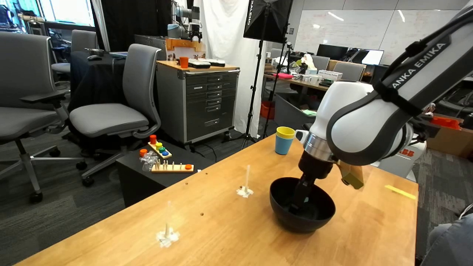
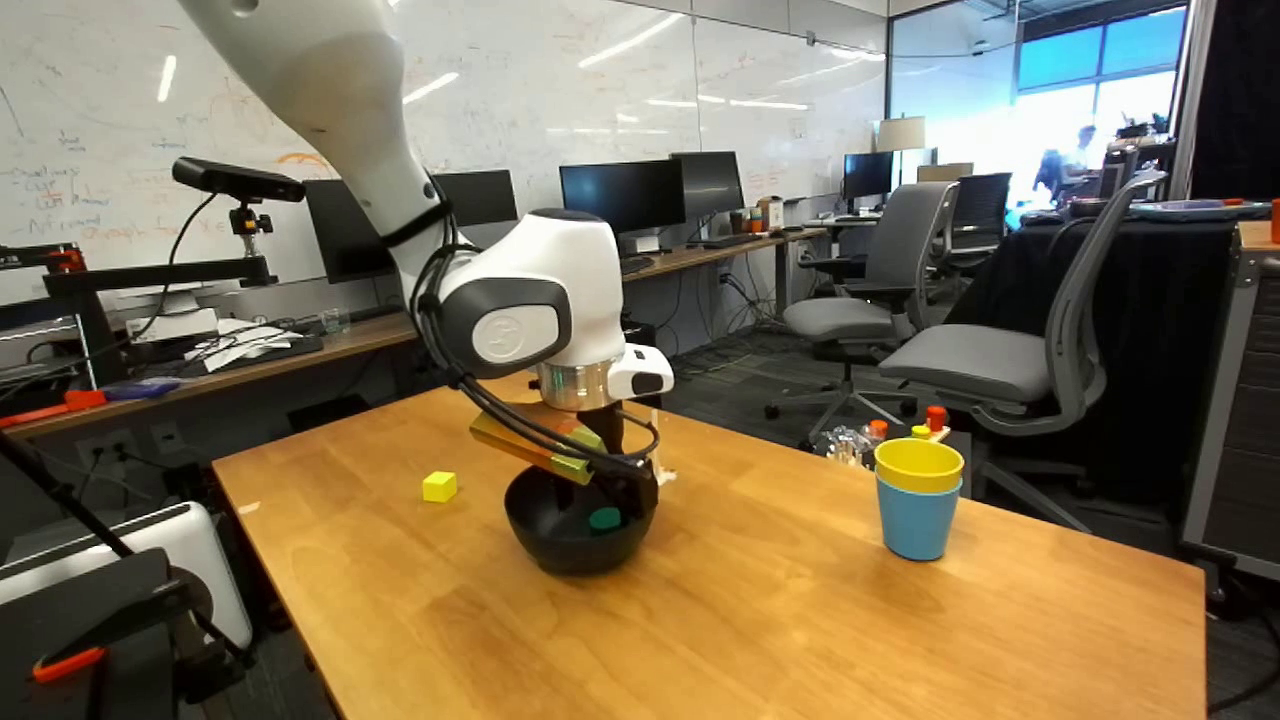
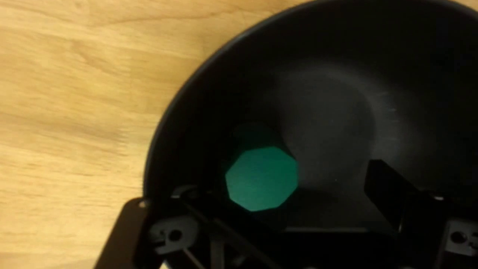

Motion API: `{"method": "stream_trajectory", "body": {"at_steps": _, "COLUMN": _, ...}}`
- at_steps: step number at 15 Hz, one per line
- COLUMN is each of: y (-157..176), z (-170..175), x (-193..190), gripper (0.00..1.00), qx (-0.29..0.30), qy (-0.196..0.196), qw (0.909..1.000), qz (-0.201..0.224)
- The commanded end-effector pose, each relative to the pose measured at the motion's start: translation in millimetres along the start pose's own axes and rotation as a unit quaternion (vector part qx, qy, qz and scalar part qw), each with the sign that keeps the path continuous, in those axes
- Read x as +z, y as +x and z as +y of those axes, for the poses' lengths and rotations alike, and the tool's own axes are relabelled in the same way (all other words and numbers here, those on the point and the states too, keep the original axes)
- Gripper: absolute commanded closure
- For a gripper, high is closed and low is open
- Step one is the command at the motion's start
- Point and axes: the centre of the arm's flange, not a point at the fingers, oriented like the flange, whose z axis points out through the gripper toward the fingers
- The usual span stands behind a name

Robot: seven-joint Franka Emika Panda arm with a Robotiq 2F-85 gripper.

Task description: Put the green block inside the black bowl then place the yellow block on top of the green block

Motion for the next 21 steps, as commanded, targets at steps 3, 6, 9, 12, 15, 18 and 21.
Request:
{"method": "stream_trajectory", "body": {"at_steps": 3, "y": -11, "z": -19, "x": -29, "gripper": 0.0, "qx": -0.009, "qy": 0.032, "qw": 0.9991, "qz": 0.024}}
{"method": "stream_trajectory", "body": {"at_steps": 6, "y": -19, "z": -31, "x": -50, "gripper": 0.0, "qx": -0.017, "qy": 0.049, "qw": 0.9977, "qz": 0.043}}
{"method": "stream_trajectory", "body": {"at_steps": 9, "y": -35, "z": -42, "x": -72, "gripper": 0.0, "qx": -0.028, "qy": 0.047, "qw": 0.9973, "qz": 0.049}}
{"method": "stream_trajectory", "body": {"at_steps": 12, "y": -55, "z": -48, "x": -91, "gripper": 0.0, "qx": -0.034, "qy": 0.031, "qw": 0.998, "qz": 0.044}}
{"method": "stream_trajectory", "body": {"at_steps": 15, "y": -84, "z": -57, "x": -109, "gripper": 0.0, "qx": -0.046, "qy": 0.01, "qw": 0.9985, "qz": 0.027}}
{"method": "stream_trajectory", "body": {"at_steps": 18, "y": -114, "z": -66, "x": -124, "gripper": 0.0, "qx": -0.05, "qy": -0.015, "qw": 0.9986, "qz": 0.011}}
{"method": "stream_trajectory", "body": {"at_steps": 21, "y": -140, "z": -68, "x": -135, "gripper": 0.0, "qx": -0.044, "qy": -0.026, "qw": 0.9987, "qz": -0.001}}
